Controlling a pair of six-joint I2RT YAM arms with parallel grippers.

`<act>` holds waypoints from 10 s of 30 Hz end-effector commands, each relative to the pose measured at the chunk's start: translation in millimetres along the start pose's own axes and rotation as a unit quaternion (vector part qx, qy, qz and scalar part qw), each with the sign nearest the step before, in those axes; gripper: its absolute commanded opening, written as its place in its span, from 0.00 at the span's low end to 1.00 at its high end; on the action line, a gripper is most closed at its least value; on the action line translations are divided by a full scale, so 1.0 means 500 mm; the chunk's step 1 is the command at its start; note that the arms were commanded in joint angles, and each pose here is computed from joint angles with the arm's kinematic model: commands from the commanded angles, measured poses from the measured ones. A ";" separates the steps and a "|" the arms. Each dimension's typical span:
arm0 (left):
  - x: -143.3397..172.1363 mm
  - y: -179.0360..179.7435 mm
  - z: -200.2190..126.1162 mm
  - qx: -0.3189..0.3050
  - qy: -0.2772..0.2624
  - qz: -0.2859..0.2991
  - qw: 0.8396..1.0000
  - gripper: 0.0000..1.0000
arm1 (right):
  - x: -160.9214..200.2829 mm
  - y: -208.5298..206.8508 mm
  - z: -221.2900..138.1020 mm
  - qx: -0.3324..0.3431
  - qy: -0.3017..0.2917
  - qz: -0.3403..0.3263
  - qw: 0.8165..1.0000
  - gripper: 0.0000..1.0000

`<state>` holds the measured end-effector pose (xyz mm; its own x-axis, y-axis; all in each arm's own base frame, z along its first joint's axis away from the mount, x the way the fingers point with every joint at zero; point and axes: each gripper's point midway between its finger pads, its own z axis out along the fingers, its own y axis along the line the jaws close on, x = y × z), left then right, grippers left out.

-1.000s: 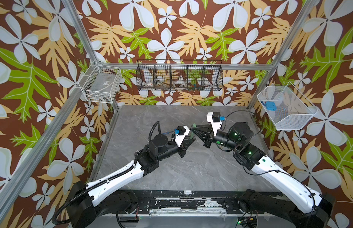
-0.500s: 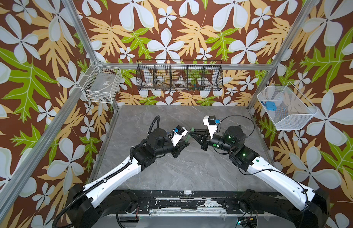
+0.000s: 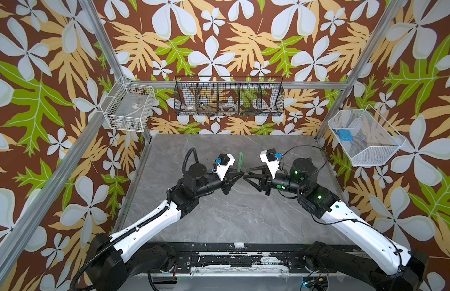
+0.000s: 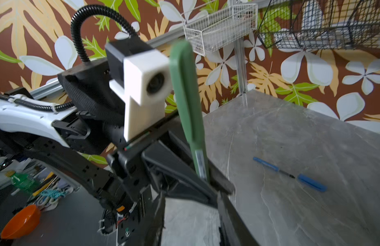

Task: Insert pens into pen caps
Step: Put on the pen cap to the pen, then place the pen at the center of the table, then pick up the pen from the top-center of the table.

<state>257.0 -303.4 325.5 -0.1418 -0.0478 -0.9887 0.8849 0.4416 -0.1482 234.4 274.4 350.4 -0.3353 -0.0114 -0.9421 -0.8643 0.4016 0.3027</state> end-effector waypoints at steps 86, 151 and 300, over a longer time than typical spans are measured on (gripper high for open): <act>0.137 0.073 -0.011 -0.079 0.024 -0.104 0.991 0.70 | -0.070 -0.214 0.013 0.230 0.047 0.039 0.971 0.00; 0.194 0.416 -0.038 -0.336 0.221 -0.028 0.915 1.00 | 0.208 -0.359 0.034 0.257 0.162 0.126 0.944 0.44; 0.312 0.107 0.062 0.004 0.245 -0.192 0.950 0.01 | 0.257 -0.310 0.146 0.149 0.004 0.323 0.935 0.43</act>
<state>297.7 -311.3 155.7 -0.6565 0.2268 -0.7195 0.7158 0.4883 -0.4992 346.7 277.1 160.6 -0.7786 0.2891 -0.5570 -0.3217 0.5782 0.7498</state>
